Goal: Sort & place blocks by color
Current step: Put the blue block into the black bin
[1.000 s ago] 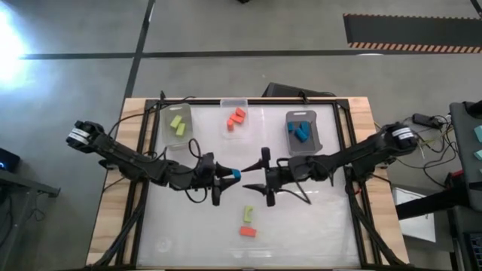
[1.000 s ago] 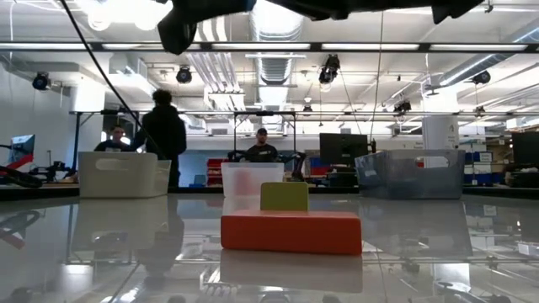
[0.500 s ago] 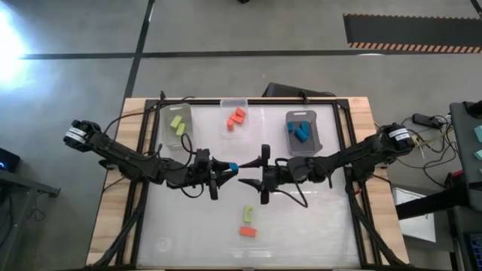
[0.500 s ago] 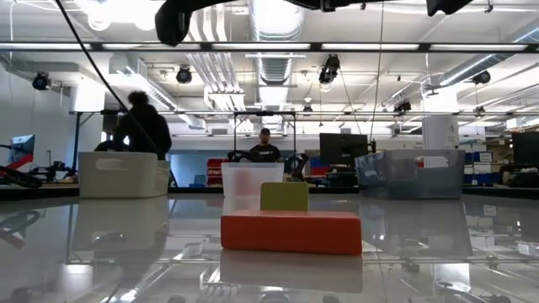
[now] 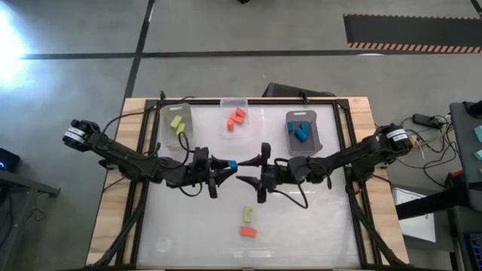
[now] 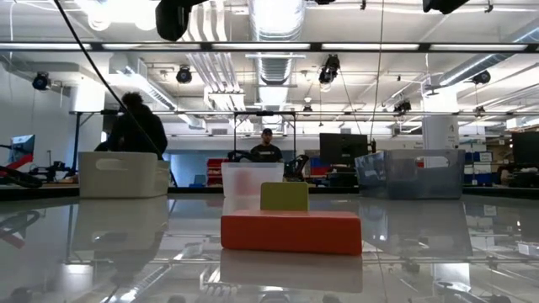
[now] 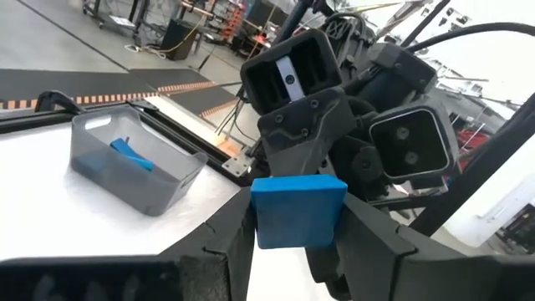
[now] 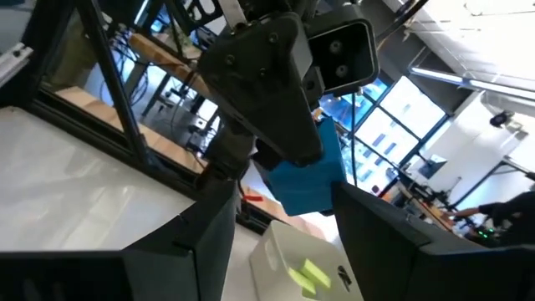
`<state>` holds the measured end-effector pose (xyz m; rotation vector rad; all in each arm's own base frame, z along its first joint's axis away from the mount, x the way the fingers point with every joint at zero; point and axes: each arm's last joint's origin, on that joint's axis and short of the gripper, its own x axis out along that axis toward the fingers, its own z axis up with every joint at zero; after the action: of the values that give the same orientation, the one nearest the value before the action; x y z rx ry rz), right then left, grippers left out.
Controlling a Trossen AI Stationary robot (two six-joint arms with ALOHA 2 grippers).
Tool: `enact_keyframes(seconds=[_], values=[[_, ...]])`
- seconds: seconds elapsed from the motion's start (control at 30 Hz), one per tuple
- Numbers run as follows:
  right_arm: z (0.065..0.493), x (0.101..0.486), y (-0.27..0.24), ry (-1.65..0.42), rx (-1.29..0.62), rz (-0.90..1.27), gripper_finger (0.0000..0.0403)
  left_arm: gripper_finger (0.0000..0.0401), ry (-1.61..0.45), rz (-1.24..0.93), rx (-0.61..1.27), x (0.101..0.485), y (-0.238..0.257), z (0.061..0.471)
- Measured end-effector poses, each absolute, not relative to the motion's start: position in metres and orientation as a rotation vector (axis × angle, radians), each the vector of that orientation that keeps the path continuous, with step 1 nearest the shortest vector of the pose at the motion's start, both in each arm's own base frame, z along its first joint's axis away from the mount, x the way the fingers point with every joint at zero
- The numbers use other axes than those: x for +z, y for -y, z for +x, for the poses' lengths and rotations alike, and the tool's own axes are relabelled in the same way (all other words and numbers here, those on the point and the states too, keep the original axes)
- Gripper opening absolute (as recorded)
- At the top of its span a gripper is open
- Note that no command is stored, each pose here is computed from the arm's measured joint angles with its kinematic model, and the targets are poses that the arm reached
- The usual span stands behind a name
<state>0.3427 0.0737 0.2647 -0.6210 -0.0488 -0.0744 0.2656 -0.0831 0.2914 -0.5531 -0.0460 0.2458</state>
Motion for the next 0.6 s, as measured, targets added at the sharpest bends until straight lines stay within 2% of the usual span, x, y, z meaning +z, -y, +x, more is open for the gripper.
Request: enact_keyframes(seconds=[0.6], values=[[0.3444,0.2735,-0.0729,0.066,-0.126,-0.644,0.0192,0.0123,0.058,-0.531,0.238,0.2945,0.0815,0.2640]])
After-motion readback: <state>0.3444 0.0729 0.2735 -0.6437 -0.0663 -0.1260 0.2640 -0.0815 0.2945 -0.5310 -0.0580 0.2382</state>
